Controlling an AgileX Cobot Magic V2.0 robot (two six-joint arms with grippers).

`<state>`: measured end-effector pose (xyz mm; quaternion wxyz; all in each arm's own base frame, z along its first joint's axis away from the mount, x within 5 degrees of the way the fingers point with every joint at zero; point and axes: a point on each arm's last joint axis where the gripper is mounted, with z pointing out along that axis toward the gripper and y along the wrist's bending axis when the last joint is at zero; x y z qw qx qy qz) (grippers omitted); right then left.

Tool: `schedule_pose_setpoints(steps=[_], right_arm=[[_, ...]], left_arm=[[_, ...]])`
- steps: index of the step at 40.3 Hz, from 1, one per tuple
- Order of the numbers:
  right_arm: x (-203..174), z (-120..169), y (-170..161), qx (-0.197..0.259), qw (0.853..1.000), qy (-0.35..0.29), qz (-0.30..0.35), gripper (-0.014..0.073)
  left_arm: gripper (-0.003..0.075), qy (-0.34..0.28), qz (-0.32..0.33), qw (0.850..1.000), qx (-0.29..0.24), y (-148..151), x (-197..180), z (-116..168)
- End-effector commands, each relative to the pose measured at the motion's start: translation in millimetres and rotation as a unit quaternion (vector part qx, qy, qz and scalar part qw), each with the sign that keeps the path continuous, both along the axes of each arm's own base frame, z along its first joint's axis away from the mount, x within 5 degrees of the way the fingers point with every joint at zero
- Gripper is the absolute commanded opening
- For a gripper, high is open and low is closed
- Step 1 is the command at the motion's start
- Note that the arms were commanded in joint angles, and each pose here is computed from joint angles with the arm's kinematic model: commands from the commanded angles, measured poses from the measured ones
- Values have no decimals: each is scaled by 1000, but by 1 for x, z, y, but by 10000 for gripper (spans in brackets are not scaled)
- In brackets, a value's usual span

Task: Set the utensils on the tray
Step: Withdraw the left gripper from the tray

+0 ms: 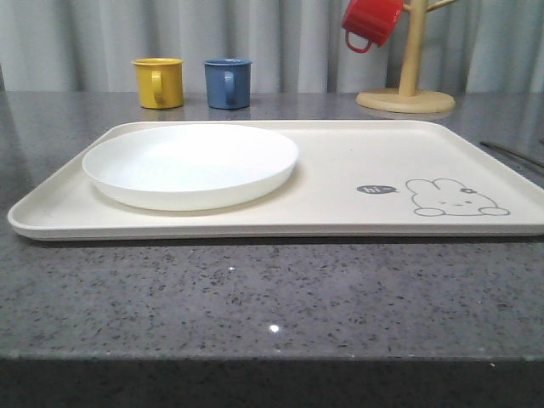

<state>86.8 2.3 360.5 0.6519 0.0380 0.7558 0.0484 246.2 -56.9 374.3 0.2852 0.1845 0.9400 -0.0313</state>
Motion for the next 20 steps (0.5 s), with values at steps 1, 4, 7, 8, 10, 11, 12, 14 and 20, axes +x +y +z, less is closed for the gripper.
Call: schedule_pose_setpoints(steps=[1, 4, 7, 8, 10, 11, 12, 14, 20], right_arm=[[1, 17, -1, -3, 999, -49, -7, 652], [1, 17, -1, -3, 999, -49, -7, 652], [1, 17, -1, -3, 999, -49, -7, 652], [1, 17, -1, -3, 999, -49, -7, 652], [1, 17, -1, -3, 999, -49, -7, 652], [1, 17, -1, -3, 999, -49, -7, 652], [1, 17, -1, -3, 999, -49, -7, 652], [1, 17, -1, -3, 999, -49, -7, 652], [1, 17, -1, -3, 999, -49, -7, 652]], left_arm=[[-18, -84, 39, 995, -39, 17, -25, 12], [-18, -110, 57, 991, -42, 26, -43, 1], [-18, -156, 65, 984, -50, 31, -63, -5], [-18, -170, 67, 982, -52, 32, -68, -8], [-18, -207, 70, 974, -60, 34, -81, -15], [-18, -224, 70, 970, -64, 35, -90, -20], [-18, -247, 70, 964, -68, 35, -96, -22], [-18, -280, 69, 955, -74, 37, -112, -33], [-18, -375, 70, 920, -91, 43, -160, -53]])
